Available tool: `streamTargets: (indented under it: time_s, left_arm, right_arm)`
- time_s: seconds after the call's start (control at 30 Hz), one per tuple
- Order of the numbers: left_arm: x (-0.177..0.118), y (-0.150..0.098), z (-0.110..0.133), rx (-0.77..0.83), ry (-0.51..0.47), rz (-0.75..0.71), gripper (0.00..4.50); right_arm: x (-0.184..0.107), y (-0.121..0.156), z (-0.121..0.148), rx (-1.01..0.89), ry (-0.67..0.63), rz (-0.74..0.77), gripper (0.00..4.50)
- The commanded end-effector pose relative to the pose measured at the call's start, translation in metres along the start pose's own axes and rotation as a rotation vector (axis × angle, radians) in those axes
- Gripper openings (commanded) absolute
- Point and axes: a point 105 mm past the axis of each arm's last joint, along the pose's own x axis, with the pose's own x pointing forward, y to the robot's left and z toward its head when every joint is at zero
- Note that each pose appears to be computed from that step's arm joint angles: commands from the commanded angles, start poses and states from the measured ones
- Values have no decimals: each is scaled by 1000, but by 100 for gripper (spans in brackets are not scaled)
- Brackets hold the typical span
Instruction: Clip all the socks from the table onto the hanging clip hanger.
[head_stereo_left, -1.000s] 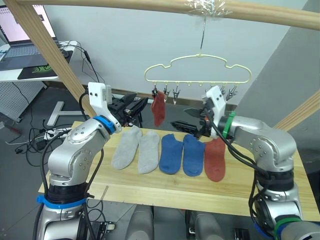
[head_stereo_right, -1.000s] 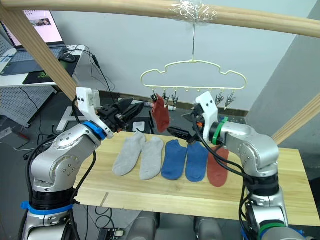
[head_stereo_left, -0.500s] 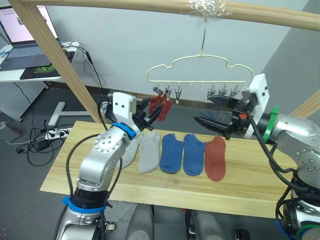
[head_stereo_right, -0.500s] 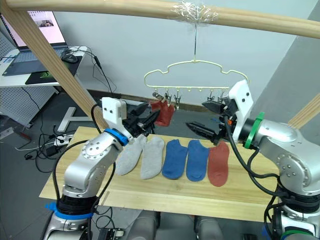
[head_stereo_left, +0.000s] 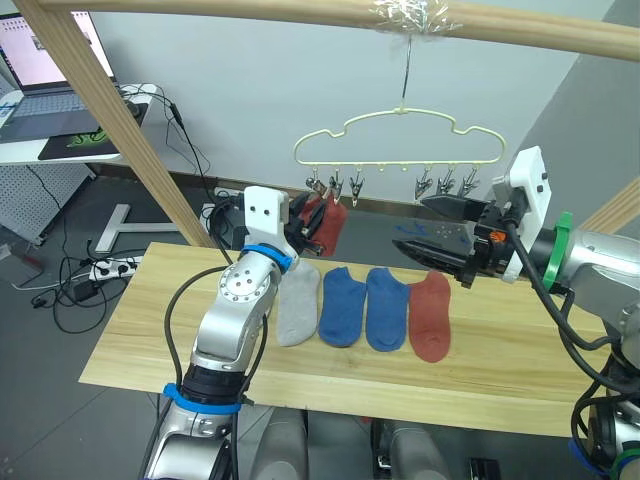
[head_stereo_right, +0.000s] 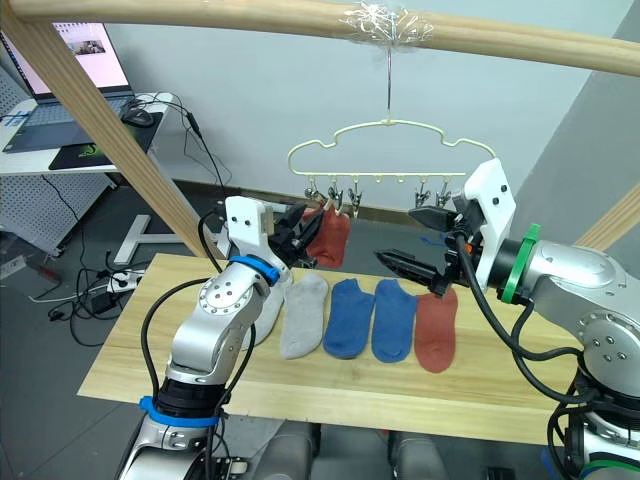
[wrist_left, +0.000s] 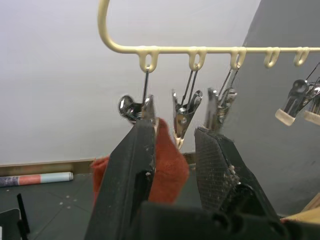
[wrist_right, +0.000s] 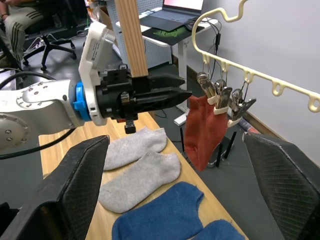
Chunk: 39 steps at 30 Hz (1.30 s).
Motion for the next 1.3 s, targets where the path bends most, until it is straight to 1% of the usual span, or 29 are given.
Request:
streamTargets:
  time_s: [0.03,0.1,0.5,0.83,1.3]
  left_arm:
    - [5,-1,14,8,-50,-1,207]
    - [7,-1,16,11,-59,6,262]
    - [22,3,18,31,-79,56,262]
    - [40,6,16,39,-76,117,262]
    - [53,12,24,9,-105,173,262]
  right_arm:
    - [-7,3,9,-35,-24,-17,450]
    - [-7,3,9,-32,-24,-21,450]
    - [-12,5,7,-18,-12,-57,450]
    - [-17,5,5,-2,-4,-88,450]
    - [-21,6,3,23,1,-118,450]
